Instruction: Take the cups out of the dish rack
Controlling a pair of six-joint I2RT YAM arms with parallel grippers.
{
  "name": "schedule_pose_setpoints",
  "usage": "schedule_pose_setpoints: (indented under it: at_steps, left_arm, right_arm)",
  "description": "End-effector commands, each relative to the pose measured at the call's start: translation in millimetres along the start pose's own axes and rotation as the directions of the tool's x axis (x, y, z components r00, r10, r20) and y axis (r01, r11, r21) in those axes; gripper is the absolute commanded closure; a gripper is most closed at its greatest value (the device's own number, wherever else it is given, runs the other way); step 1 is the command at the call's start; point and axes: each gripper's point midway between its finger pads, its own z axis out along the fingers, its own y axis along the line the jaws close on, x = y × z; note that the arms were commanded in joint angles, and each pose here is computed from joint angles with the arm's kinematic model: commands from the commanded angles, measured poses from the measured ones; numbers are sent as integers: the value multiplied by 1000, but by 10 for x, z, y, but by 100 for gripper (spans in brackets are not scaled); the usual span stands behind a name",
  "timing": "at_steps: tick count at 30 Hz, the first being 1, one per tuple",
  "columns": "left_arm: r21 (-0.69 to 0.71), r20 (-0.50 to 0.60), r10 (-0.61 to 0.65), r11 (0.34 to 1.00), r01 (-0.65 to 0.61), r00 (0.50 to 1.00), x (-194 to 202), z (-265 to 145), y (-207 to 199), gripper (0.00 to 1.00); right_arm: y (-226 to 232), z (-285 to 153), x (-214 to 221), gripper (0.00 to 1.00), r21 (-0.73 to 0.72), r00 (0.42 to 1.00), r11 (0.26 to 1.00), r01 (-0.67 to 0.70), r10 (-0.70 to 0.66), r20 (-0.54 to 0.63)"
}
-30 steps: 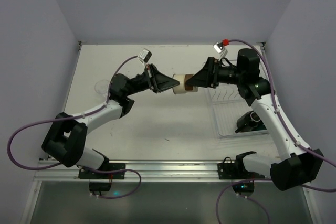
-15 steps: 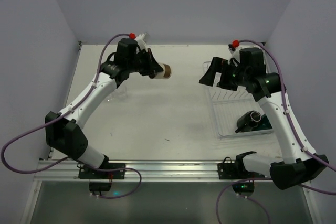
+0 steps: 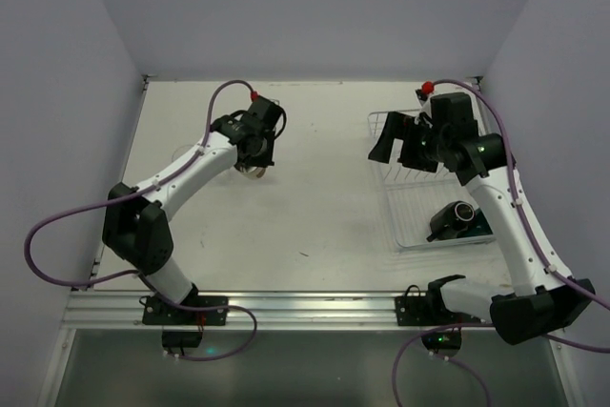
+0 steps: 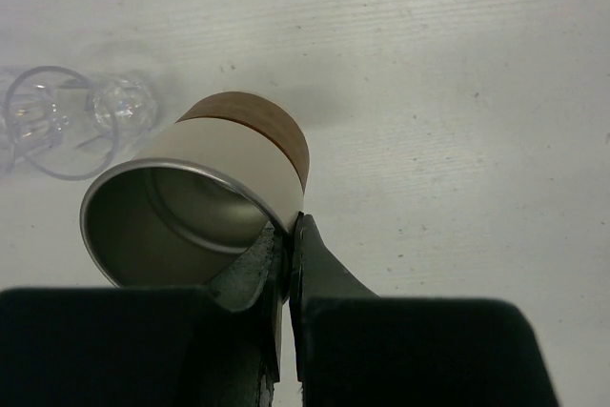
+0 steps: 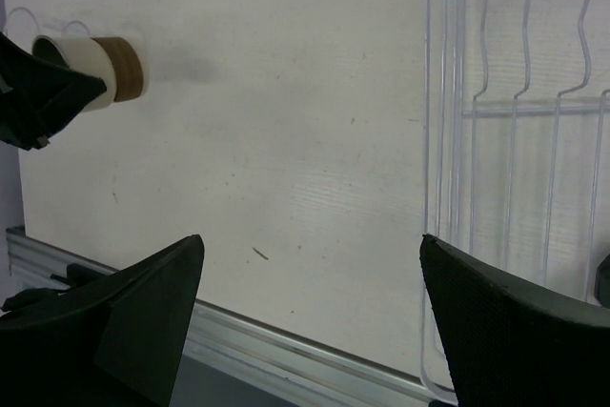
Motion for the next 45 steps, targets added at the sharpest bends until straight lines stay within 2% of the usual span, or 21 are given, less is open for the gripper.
schedule_pose_setpoints:
  at_steps: [1,27,45]
  left_arm:
    - [-118,30,31,993,-27,999,-93,18,229,100]
    - [-132,-58,22,991,-30,998,-166,602,206,100]
    - [-128,-83,8,992,-18,996,-153,754,241,100]
  right_arm:
    - [-85,-26,48,4,30,1000,999,14,-14,8]
    - [-228,73,223,4,58,1000,998,19,-18,-12]
    - [-274,144,276,4,65,999,998,22,-20,-28]
